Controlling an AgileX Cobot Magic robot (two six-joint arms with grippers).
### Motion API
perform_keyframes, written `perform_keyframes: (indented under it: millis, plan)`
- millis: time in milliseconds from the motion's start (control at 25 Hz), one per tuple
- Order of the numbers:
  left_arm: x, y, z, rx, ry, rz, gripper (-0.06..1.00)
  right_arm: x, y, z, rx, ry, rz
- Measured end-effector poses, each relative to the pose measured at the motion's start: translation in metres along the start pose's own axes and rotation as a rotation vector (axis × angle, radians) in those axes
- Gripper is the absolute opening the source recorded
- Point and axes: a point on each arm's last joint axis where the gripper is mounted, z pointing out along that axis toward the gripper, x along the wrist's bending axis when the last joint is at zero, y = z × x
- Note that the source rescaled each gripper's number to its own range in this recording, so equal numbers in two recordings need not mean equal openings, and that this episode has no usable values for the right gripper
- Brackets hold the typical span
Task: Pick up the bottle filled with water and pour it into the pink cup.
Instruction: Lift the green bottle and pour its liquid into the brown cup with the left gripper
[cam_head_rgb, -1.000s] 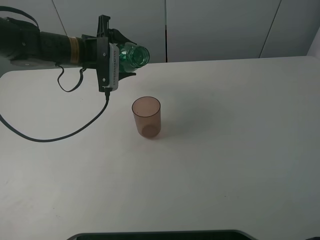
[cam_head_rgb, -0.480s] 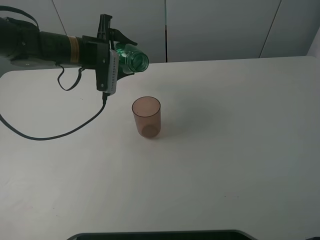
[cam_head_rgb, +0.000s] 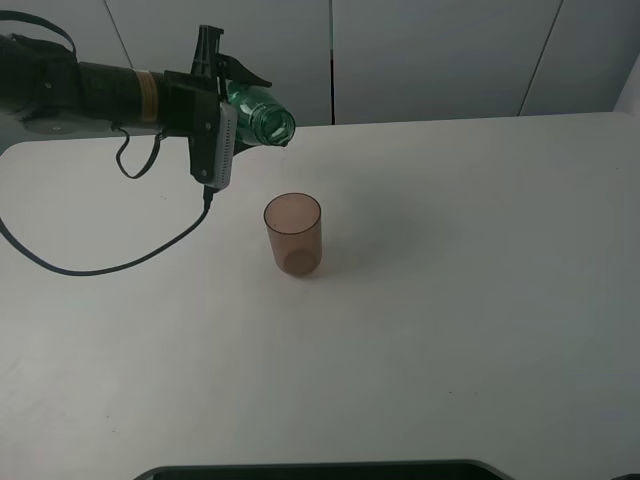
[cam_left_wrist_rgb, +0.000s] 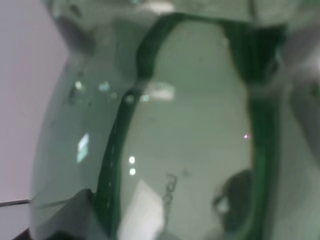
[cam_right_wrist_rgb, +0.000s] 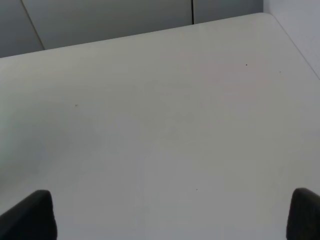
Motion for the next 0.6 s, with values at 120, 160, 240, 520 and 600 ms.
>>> perform_keyframes:
  millis: [120,160,240,520,600]
  plan:
    - [0.0000,0.0000,0.0000,0.000,0.000,0.016,0.00,0.0000,0.0000,0.0000,0.000,0.000,0.000]
    - [0.0000,0.0000,0.0000,0.000,0.000,0.021,0.00,0.0000,0.0000,0.0000,0.000,0.000,0.000]
    - [0.0001,-0.0001,0.0000,0.001,0.001,0.033,0.00,0.0000,0.0000,0.0000,0.000,0.000,0.000]
    - [0.0001,-0.0001,0.0000,0.001,0.001,0.046,0.00,0.0000,0.0000,0.0000,0.000,0.000,0.000]
    - [0.0001,-0.0001,0.0000,0.001,0.001,0.050,0.00,0.0000,0.0000,0.0000,0.000,0.000,0.000]
